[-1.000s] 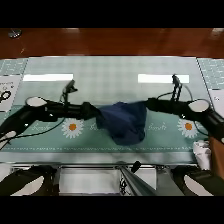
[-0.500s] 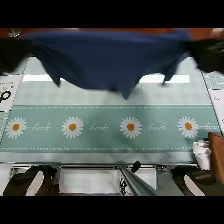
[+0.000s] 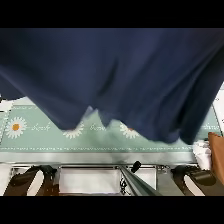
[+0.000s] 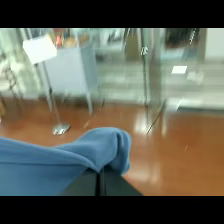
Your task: Fold the shirts.
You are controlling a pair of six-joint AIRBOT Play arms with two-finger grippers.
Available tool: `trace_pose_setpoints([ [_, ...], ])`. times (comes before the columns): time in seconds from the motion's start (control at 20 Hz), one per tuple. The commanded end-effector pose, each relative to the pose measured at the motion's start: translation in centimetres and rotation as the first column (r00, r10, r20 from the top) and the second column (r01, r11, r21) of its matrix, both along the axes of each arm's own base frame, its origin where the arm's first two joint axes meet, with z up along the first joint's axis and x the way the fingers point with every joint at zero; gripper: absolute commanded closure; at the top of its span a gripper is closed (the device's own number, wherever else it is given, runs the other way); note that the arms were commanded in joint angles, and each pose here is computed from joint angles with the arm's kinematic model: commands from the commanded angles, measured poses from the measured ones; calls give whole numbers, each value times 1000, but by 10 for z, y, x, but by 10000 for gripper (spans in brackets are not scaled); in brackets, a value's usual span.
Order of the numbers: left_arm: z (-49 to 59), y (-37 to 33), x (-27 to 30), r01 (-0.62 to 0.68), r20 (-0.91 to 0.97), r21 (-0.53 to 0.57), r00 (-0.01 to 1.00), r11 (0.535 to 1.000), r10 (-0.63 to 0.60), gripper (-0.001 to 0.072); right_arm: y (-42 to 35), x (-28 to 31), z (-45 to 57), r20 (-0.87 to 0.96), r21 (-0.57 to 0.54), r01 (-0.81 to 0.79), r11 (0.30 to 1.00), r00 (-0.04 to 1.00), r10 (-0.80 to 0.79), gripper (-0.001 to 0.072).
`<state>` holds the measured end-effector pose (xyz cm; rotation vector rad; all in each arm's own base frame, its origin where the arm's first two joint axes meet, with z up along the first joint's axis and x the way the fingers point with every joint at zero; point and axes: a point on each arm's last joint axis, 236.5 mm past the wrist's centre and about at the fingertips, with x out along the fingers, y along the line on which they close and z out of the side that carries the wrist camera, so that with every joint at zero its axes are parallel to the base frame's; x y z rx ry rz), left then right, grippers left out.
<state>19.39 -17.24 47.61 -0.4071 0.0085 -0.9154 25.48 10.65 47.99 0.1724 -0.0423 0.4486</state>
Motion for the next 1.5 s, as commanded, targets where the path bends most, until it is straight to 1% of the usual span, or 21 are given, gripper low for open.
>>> trace_pose_setpoints([
  [0.0,-26,-3,-3,1,-106,83,994,997,8,674,-19,-18,33,101,-36,82,996,992,-78,693],
  [0.15,-49,5,5,-35,-184,144,981,989,61,674,-34,-11,34,116,-80,159,984,982,-149,693],
  [0.25,-68,13,16,-64,-248,183,963,981,109,674,-32,10,16,52,-102,154,983,987,-149,693],
  [0.35,-99,18,28,-56,-350,196,928,979,123,674,-21,47,-23,-91,-142,111,984,988,-125,693],
  [0.45,-136,21,42,-33,-454,181,884,983,113,673,-8,95,-88,-289,-218,35,975,952,-99,693],
  [0.55,-185,24,55,-12,-572,158,814,987,101,673,-1,138,-150,-438,-282,-30,959,893,-101,692],
  [0.65,-239,26,61,10,-685,134,724,991,85,673,4,180,-210,-552,-295,-71,953,826,-110,692],
  [0.75,-294,28,62,31,-760,130,645,991,80,673,10,209,-268,-653,-294,-112,949,749,-114,692],
  [0.85,-343,30,62,20,-813,118,576,993,85,673,12,224,-328,-753,-290,-161,943,646,-122,692],
  [0.95,-386,36,63,-16,-843,121,526,993,111,673,14,223,-391,-851,-280,-228,933,508,-131,691],
  [1.0,-404,37,61,-32,-861,119,495,992,119,673,14,218,-413,-886,-272,-259,927,443,-136,663],
  [1.05,-417,38,57,-33,-875,120,468,992,121,673,14,209,-430,-915,-261,-291,921,379,-140,480],
  [1.1,-426,37,52,-24,-887,124,445,992,121,673,13,197,-439,-934,-254,-329,909,327,-142,352],
  [1.15,-433,39,49,-16,-892,137,433,990,131,673,11,181,-444,-948,-251,-387,887,285,-144,299],
  [1.2,-438,41,46,-3,-890,165,430,986,150,673,7,160,-448,-963,-240,-450,860,223,-152,275],
  [1.25,-442,44,45,3,-888,188,428,982,169,673,0,142,-455,-971,-228,-477,849,172,-164,274],
  [1.3,-445,47,44,7,-886,208,425,978,186,673,-4,125,-465,-980,-195,-476,858,119,-157,274],
  [1.45,-451,50,40,22,-885,236,417,972,205,673,1,54,-501,-1000,11,-381,925,-22,3,269],
])
